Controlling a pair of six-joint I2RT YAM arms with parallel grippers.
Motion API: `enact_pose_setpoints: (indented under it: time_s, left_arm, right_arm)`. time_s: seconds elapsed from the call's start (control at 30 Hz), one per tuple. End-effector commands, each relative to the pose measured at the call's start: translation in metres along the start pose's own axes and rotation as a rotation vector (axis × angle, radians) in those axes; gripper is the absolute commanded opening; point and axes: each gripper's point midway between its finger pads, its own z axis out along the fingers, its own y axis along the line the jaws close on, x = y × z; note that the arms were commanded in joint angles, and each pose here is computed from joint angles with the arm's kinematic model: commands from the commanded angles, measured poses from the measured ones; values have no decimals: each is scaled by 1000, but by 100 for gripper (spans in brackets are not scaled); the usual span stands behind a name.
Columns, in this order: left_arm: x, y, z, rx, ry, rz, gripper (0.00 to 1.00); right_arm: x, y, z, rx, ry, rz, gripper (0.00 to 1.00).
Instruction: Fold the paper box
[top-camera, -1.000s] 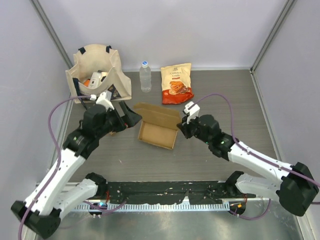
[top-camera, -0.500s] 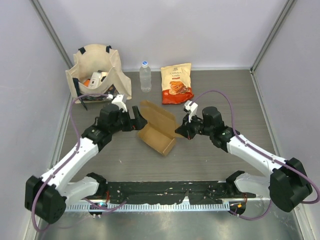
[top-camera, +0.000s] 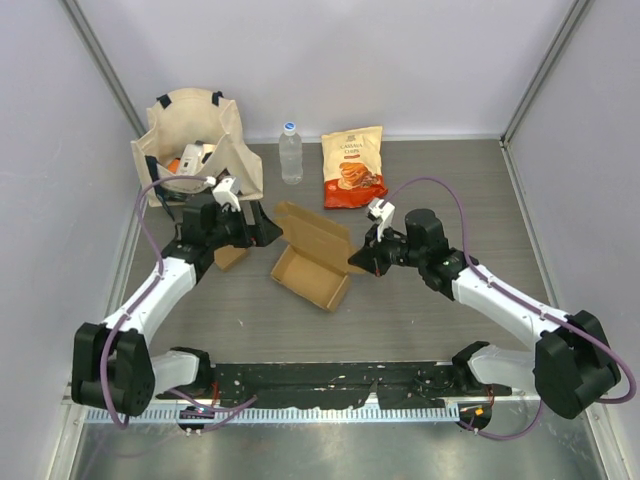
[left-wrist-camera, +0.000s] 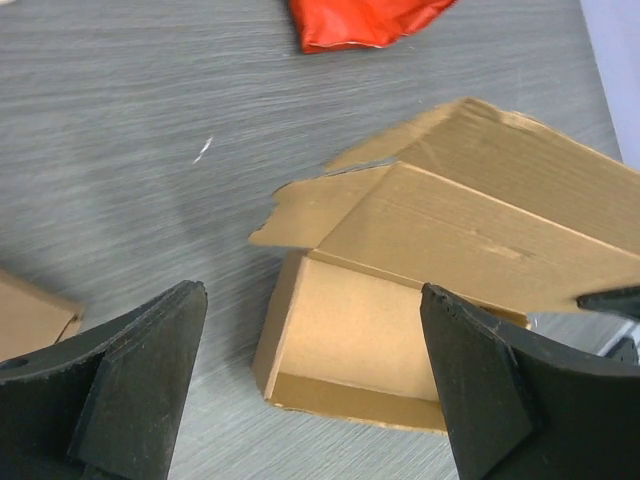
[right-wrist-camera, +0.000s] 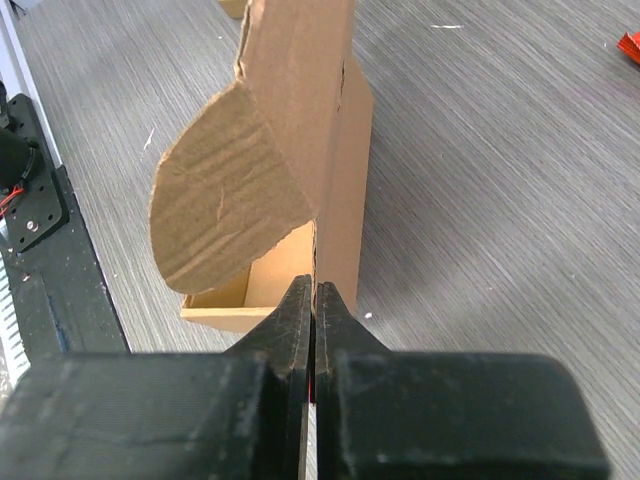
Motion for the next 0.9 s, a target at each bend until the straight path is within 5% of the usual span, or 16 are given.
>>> enact_pose_setpoints:
  time_s: [0.0,0.2,0.27,0.53,0.7,0.87]
  left_arm:
    - [-20,-25,10,194,-43,159,93]
    - [-25,-39,30,457,19,145,92]
    - [-20,-26,47,467,73,102,100]
    - [-40,10,56,450,46,67,100]
    - [-28,-4,63,555,88,43,81]
    - [-27,-14,65,612,93,1,81]
  right_arm:
    - [-37,4,4,-60,-98,-55,1]
    - [-36,5,9,-110,-93,-51,1]
    - [-38,3,9,-118,-99,-47,1]
    - [-38,-2,6,-134,-111,-36,1]
    - [-35,-6,9,-134,-102,-24,1]
    - [-37,-4,9,-147,-100,-23,1]
